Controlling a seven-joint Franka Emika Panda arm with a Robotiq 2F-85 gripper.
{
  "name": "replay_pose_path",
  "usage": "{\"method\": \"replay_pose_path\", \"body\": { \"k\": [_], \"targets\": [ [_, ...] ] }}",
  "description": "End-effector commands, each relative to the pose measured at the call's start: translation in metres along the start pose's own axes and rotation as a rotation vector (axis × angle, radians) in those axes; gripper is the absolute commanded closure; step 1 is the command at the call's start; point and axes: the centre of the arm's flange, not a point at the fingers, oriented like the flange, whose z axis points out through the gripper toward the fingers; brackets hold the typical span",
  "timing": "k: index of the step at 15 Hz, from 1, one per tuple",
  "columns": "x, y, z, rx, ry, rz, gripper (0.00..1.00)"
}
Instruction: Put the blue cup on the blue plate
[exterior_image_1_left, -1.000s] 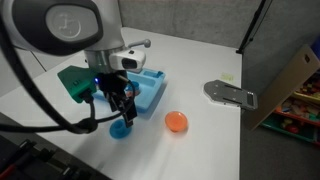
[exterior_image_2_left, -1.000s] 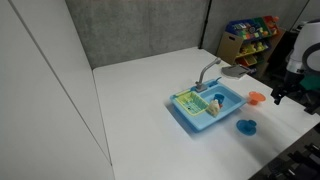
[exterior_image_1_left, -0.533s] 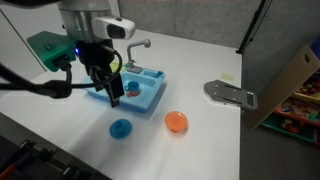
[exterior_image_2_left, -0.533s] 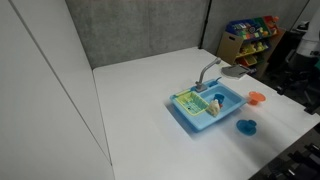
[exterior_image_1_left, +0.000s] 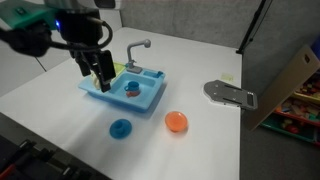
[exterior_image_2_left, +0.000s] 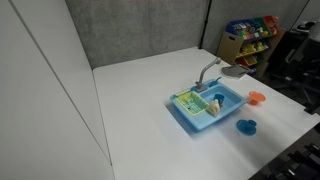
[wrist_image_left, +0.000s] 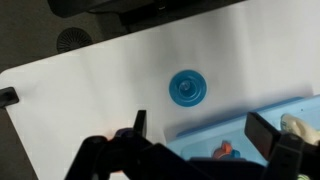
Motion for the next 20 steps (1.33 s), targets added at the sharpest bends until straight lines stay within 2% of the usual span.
{"method": "replay_pose_path", "body": {
  "k": [1, 6, 14, 20],
  "targets": [
    [-0.014, 0.003, -0.031, 0.010, 0.021, -0.032, 0.00],
    [-0.034, 0.004, -0.071, -0.009, 0.050, -0.046, 0.00],
    [-0.076, -0.011, -0.120, -0.070, 0.078, -0.153, 0.00],
    [-0.097, -0.030, -0.136, -0.077, 0.102, -0.178, 0.00]
  ]
}}
